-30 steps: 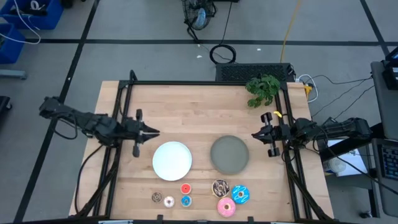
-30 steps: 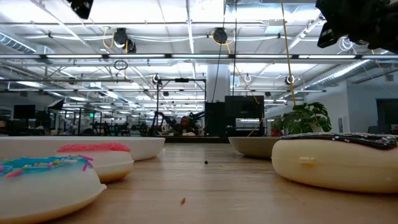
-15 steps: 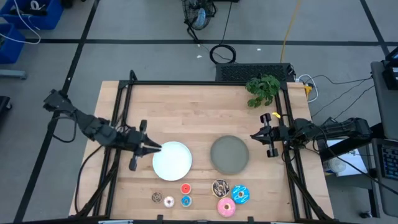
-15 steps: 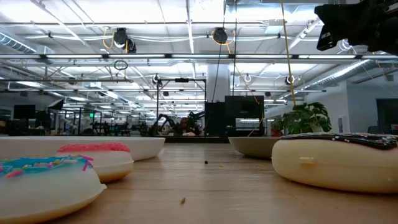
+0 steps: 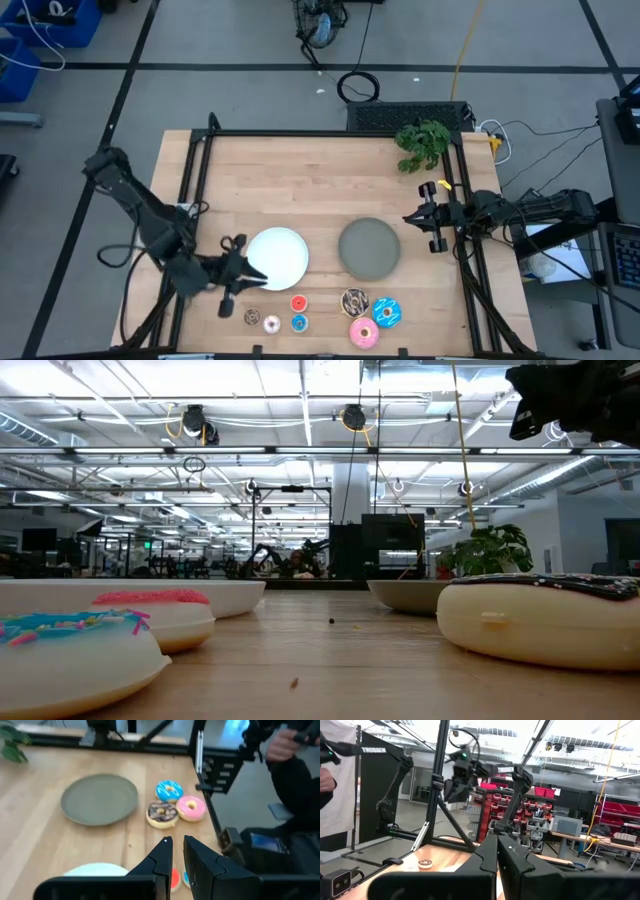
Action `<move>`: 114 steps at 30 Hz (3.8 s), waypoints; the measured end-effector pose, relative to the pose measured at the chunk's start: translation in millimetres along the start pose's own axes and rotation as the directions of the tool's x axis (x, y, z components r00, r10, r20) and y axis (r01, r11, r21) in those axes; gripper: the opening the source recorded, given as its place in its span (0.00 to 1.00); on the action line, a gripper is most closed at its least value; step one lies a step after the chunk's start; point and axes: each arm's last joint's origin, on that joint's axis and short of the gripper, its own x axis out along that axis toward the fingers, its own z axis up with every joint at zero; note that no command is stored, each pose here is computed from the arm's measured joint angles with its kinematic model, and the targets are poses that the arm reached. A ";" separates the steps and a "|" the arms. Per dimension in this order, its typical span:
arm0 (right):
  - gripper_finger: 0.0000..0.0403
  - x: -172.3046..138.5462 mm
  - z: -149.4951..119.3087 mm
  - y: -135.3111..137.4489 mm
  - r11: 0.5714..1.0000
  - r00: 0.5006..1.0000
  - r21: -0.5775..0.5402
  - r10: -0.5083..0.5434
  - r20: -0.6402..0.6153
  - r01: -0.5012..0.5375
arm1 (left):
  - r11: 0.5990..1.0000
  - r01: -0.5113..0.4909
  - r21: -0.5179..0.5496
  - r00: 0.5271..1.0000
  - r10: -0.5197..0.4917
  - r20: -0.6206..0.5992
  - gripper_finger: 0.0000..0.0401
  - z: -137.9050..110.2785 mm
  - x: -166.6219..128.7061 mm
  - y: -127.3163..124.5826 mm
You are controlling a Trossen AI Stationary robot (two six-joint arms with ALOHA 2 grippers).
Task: Pick & Place donuts
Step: Put the mini brown donut on the white plate
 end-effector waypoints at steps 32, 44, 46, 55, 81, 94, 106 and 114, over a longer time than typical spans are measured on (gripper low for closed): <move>0.00 0.0 0.9 -0.2 1.000 1.000 0.000 -0.002 0.009 0.002 | 0.997 -0.071 0.037 0.507 0.068 -0.859 0.13 -35.1 98.2 -70.7; 0.00 0.0 0.9 -0.2 1.000 1.000 0.000 -0.002 0.009 0.002 | 0.973 -0.126 0.195 0.517 0.232 -0.824 0.13 -38.2 99.0 -61.0; 0.00 0.0 1.0 -0.2 1.000 1.000 0.000 -0.003 0.010 0.003 | 0.972 -0.140 0.189 0.509 0.235 -0.828 0.14 -42.6 99.8 -60.0; 0.00 0.0 1.0 -0.2 1.000 1.000 0.000 -0.002 0.009 0.002 | 0.975 -0.142 0.171 0.488 0.219 -0.845 0.41 -73.4 104.0 -60.3; 0.00 0.0 1.0 -0.2 1.000 1.000 0.000 -0.003 0.010 0.003 | 0.991 -0.086 0.104 0.528 0.134 -0.839 0.56 -117.3 123.0 -46.4; 0.00 0.0 1.0 -0.2 1.000 1.000 0.000 -0.003 0.009 0.003 | 0.993 -0.104 0.061 0.481 0.104 -0.871 0.56 -116.6 124.8 -36.7; 0.00 0.0 1.0 -0.2 1.000 1.000 0.000 -0.003 0.010 0.003 | 0.991 -0.108 0.080 0.456 0.121 -0.882 0.56 -103.7 121.8 -36.4; 0.00 0.0 1.1 -0.2 1.000 1.000 -0.001 -0.003 0.010 0.003 | 0.990 -0.111 0.091 0.466 0.133 -0.875 0.56 -106.4 121.2 -37.4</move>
